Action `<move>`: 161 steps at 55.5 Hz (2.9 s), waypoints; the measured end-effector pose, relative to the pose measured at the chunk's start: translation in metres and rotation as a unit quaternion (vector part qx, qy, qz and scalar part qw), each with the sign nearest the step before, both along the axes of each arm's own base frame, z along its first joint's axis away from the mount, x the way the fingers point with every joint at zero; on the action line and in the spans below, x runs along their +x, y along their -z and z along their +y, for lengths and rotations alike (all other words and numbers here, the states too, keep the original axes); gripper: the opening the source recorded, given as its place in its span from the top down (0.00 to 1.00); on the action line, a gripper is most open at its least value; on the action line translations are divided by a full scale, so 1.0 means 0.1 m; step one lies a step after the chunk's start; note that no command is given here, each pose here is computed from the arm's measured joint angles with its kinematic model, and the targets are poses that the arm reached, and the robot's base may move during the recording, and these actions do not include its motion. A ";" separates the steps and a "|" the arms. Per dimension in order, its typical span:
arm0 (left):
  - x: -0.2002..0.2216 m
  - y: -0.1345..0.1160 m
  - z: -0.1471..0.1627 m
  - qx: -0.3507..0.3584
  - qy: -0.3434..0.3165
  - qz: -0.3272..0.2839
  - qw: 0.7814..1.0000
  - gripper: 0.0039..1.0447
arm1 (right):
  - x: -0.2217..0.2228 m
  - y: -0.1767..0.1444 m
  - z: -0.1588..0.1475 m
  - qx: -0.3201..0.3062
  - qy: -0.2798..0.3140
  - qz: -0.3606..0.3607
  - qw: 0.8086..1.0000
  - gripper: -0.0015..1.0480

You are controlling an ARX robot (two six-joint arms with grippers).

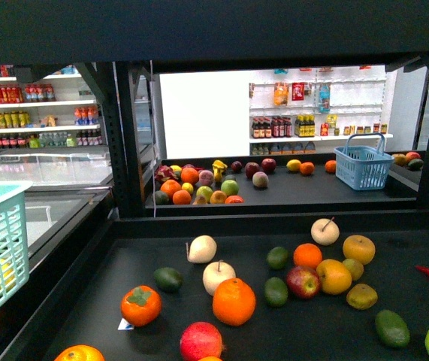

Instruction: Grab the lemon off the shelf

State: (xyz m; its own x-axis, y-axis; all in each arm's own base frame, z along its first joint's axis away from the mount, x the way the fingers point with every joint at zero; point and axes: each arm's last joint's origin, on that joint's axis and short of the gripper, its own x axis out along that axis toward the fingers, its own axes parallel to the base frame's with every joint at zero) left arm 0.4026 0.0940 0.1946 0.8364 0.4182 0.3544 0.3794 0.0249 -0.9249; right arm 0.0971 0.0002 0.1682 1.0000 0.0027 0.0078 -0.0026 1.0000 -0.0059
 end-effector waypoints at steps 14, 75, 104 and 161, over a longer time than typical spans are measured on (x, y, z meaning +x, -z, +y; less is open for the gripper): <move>-0.14 0.12 0.09 0.015 -0.011 0.034 0.999 0.38 | 0.00 0.00 0.00 0.000 0.000 0.000 1.000 0.07; -1.31 -0.72 -0.17 0.186 -0.041 0.238 0.952 0.07 | 0.00 0.00 0.00 0.001 0.000 0.000 1.000 0.07; -3.05 -0.68 -1.36 0.438 -0.045 0.323 0.838 0.07 | 0.00 0.00 0.00 0.001 0.000 0.000 1.000 0.07; -3.05 0.14 -1.08 0.696 0.019 0.280 0.661 0.98 | 0.00 0.00 0.00 0.001 0.000 0.000 1.000 0.07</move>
